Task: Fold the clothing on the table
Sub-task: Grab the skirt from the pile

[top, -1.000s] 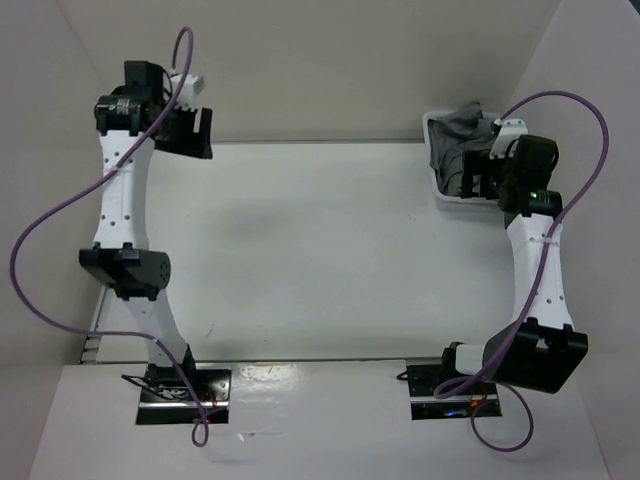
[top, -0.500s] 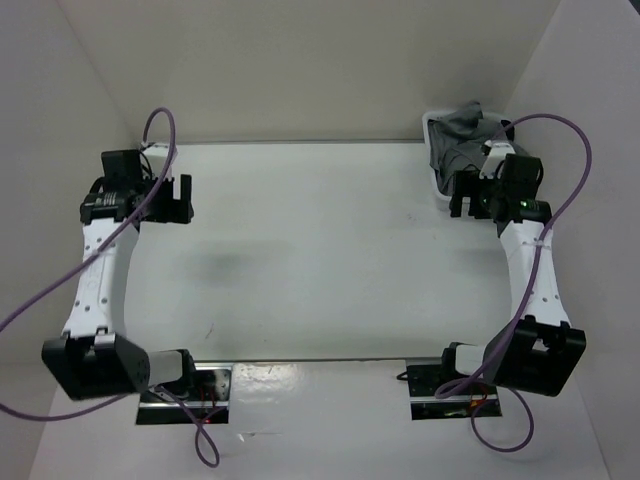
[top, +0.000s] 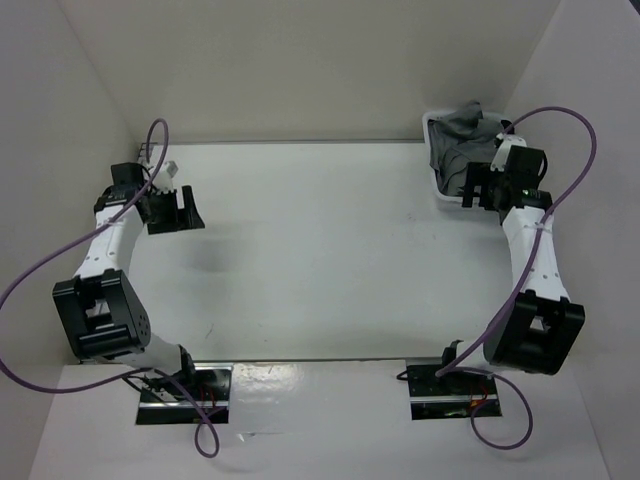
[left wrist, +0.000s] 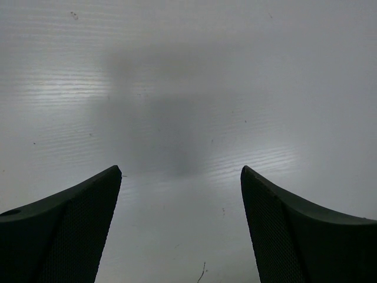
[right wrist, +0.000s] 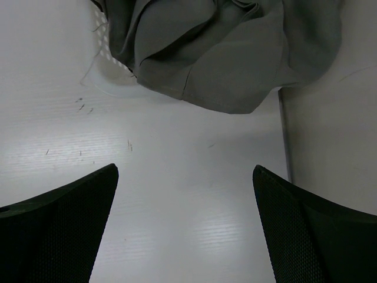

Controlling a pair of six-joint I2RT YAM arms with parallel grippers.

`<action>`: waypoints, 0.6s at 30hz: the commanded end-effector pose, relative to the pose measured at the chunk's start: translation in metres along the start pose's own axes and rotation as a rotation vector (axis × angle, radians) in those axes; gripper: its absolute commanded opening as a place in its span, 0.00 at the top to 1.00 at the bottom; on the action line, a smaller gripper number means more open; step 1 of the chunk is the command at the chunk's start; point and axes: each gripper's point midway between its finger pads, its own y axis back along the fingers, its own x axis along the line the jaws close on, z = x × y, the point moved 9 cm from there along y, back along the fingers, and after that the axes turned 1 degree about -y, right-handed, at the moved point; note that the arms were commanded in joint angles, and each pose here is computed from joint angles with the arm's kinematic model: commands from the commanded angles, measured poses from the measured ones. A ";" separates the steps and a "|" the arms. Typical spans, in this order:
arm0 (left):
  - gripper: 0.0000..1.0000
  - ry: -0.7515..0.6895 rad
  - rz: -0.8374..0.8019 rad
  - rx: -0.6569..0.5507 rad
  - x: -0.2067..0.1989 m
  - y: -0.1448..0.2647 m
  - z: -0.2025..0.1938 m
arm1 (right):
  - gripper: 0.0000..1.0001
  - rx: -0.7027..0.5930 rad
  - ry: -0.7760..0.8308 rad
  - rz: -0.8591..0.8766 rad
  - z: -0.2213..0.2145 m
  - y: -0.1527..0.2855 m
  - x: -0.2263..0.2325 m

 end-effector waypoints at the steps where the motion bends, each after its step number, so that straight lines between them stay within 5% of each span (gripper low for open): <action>1: 0.12 -0.088 -0.023 -0.148 -0.013 0.028 0.012 | 0.01 -0.070 0.000 -0.035 0.020 -0.018 0.000; 10: 0.11 -0.157 -0.047 -0.198 -0.028 0.057 -0.009 | 0.10 -0.003 0.035 -0.056 0.041 -0.073 0.019; 18: 0.11 -0.180 -0.025 -0.209 -0.030 0.064 -0.018 | 0.19 0.020 0.037 -0.100 0.039 -0.078 0.016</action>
